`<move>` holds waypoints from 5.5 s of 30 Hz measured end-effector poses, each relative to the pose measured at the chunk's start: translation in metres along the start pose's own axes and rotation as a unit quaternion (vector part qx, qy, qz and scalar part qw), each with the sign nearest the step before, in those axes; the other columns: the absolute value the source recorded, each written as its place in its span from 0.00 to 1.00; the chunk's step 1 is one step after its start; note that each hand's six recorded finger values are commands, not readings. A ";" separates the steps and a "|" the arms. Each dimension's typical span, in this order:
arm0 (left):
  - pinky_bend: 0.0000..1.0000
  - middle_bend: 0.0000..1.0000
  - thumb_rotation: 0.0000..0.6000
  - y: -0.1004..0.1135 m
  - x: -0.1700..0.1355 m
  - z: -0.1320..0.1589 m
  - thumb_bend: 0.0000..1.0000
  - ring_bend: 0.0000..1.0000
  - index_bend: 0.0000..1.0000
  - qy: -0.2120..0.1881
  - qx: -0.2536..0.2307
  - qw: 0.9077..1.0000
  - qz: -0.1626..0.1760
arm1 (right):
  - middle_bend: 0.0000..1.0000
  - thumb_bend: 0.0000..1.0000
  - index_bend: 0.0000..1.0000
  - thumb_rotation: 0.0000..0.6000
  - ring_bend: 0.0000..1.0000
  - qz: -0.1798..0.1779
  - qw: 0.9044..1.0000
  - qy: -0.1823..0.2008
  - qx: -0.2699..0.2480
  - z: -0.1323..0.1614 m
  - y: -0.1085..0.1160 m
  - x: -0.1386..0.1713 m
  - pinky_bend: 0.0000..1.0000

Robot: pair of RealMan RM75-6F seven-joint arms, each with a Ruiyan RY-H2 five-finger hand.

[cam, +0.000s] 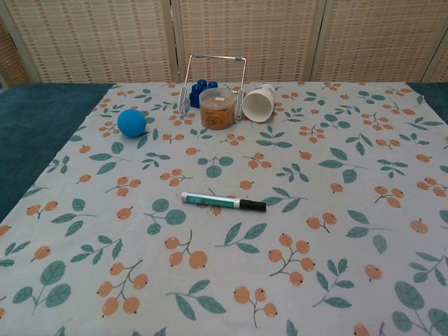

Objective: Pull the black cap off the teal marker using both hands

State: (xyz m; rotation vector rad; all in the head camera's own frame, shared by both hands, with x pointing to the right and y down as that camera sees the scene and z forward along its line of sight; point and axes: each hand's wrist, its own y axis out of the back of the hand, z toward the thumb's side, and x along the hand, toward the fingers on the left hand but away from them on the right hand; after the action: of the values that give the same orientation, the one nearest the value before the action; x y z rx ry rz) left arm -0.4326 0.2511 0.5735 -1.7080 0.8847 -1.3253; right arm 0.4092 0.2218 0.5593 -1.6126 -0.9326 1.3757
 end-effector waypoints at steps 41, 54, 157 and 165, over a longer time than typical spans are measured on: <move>1.00 0.21 1.00 -0.126 0.152 0.208 0.42 0.82 0.17 -0.198 0.077 0.975 -0.063 | 0.00 0.21 0.00 1.00 0.00 0.034 0.999 -0.029 0.001 -0.017 -0.016 -0.011 0.00; 1.00 0.29 1.00 -0.140 0.168 0.249 0.42 0.82 0.28 -0.231 0.125 0.964 -0.036 | 0.00 0.22 0.00 1.00 0.00 0.049 0.998 -0.042 0.004 -0.021 -0.024 -0.015 0.00; 1.00 0.99 1.00 -0.089 0.129 0.277 0.54 0.89 0.90 -0.252 0.189 0.948 0.051 | 0.03 0.21 0.46 1.00 0.00 0.058 0.974 0.164 -0.144 0.265 -0.117 -0.094 0.00; 1.00 0.99 1.00 -0.089 0.129 0.276 0.54 0.89 0.90 -0.252 0.191 0.947 0.050 | 0.03 0.22 0.48 1.00 0.00 0.061 0.973 0.163 -0.150 0.267 -0.118 -0.094 0.00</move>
State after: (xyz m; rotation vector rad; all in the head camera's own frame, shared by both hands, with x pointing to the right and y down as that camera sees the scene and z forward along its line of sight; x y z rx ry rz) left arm -0.1306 0.2231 0.6674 -1.5592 0.3812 -0.8582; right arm 0.1280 0.2135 0.6820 -2.0797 -0.8837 1.0369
